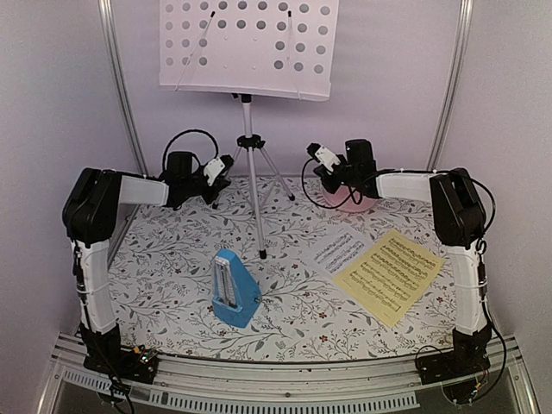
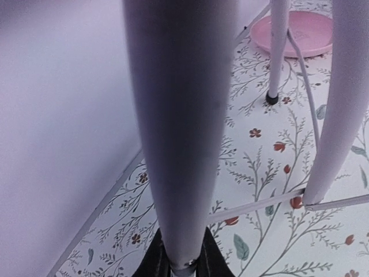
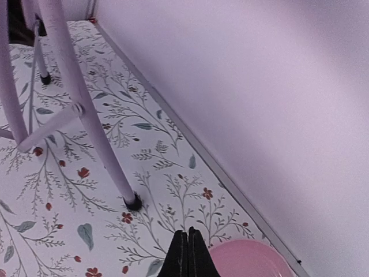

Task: Set up the instrument practice props

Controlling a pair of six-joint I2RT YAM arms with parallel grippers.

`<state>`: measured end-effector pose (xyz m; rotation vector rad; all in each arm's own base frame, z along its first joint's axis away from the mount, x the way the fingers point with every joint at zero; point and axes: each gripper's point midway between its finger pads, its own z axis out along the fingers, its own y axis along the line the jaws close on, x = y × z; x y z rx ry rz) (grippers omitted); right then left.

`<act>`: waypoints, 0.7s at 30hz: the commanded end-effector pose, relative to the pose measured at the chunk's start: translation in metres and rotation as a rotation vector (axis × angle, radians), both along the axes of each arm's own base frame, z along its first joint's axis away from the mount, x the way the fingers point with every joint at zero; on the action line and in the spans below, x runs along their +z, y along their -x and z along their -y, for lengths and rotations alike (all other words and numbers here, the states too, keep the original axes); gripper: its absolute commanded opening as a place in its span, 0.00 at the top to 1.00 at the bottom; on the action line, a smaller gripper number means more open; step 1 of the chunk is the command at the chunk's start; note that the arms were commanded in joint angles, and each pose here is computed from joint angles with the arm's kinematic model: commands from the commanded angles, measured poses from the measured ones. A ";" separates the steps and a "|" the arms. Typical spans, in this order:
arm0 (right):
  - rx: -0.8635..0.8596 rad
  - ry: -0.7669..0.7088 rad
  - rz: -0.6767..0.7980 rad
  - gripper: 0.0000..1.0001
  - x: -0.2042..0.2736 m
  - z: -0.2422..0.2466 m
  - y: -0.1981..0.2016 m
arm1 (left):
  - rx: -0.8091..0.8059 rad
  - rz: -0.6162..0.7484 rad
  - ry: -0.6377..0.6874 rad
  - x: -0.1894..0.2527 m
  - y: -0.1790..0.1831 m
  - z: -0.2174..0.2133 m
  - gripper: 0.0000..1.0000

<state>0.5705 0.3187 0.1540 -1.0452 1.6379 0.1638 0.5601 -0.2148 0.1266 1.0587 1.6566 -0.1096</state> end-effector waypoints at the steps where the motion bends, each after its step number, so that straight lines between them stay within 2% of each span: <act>1: -0.084 -0.010 0.023 1.00 0.000 0.024 -0.028 | 0.179 -0.001 -0.036 -0.012 -0.026 -0.053 1.00; 6: -0.036 -0.039 0.002 0.99 0.004 0.011 -0.020 | 0.152 -0.022 -0.013 -0.017 -0.017 -0.039 1.00; 8: -0.009 -0.068 -0.006 0.80 0.012 0.002 -0.014 | 0.146 -0.026 -0.016 -0.018 -0.012 -0.034 1.00; 10: 0.017 -0.104 -0.029 0.57 0.021 -0.008 -0.004 | 0.145 -0.024 -0.022 -0.018 -0.008 -0.030 1.00; 13: 0.071 -0.159 -0.084 0.39 0.033 -0.028 0.019 | 0.146 -0.028 -0.024 -0.020 -0.003 -0.025 1.00; 16: 0.110 -0.241 -0.182 0.30 0.045 -0.044 0.048 | 0.147 -0.029 -0.029 -0.020 0.001 -0.024 1.00; 21: 0.233 -0.431 -0.493 0.26 0.058 -0.073 0.103 | 0.150 -0.027 -0.033 -0.018 0.006 -0.026 1.00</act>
